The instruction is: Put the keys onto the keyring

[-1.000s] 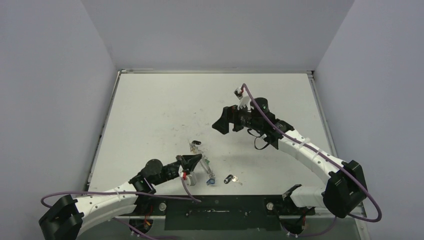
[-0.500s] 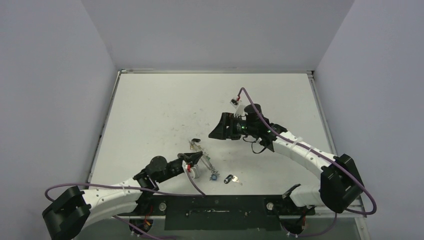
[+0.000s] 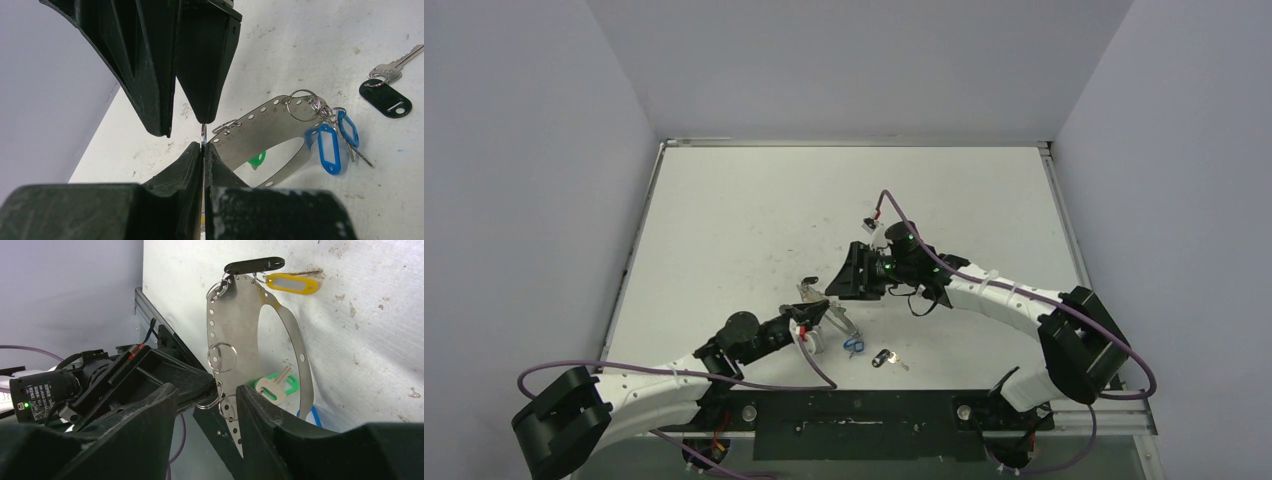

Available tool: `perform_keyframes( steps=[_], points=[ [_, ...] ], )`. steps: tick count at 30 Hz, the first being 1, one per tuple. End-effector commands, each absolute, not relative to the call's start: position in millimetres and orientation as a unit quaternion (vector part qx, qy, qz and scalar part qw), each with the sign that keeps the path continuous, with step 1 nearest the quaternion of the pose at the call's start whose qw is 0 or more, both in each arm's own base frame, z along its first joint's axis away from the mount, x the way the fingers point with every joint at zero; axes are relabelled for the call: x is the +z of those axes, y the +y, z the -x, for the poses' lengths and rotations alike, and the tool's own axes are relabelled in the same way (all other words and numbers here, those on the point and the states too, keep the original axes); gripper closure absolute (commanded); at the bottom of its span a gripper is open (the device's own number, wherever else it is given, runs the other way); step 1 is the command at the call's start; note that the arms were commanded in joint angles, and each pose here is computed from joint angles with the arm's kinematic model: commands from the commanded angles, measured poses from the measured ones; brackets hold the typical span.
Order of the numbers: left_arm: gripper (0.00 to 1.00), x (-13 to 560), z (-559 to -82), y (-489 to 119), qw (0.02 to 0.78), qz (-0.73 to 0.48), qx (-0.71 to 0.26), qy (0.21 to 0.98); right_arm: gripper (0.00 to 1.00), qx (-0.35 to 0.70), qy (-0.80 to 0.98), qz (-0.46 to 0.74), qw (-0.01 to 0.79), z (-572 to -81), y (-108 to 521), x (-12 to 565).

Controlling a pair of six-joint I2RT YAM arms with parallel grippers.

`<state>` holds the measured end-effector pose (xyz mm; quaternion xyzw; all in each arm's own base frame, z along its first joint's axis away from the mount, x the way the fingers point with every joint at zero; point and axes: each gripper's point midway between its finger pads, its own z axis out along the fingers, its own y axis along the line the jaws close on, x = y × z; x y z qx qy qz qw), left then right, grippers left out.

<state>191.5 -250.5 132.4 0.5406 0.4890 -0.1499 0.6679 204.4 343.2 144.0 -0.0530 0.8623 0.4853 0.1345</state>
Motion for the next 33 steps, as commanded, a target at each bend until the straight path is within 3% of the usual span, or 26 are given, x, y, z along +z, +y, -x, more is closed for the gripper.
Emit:
perform_keyframes(
  steps=[1, 7, 16, 20, 28, 33],
  points=[
    [1.0, 175.4, -195.1, -257.8, 0.715, -0.506, -0.16, 0.455, 0.55, 0.506, 0.851, 0.043, 0.136, -207.6, 355.0, 158.0],
    [1.0, 174.3, -196.2, -257.7, 0.713, -0.508, -0.157, 0.457, 0.72, 0.501, 0.857, 0.034, 0.118, -203.9, 356.5, 154.2],
    [1.0, 171.7, -197.3, -258.9, 0.709, -0.511, -0.156, 0.46, 0.64, 0.494, 0.863, 0.025, 0.105, -203.8, 357.7, 148.4],
    [0.8, 168.1, -197.9, -260.9, 0.702, -0.511, -0.161, 0.469, 0.65, 0.487, 0.867, 0.024, 0.1, -203.1, 354.8, 145.7],
    [0.76, 164.8, -200.8, -263.0, 0.696, -0.509, -0.163, 0.479, 0.82, 0.495, 0.863, 0.027, 0.097, -204.6, 357.4, 149.9],
    [0.74, 163.0, -201.1, -261.8, 0.695, -0.506, -0.164, 0.484, 0.83, 0.492, 0.865, 0.027, 0.098, -207.3, 354.7, 146.1]
  ],
)
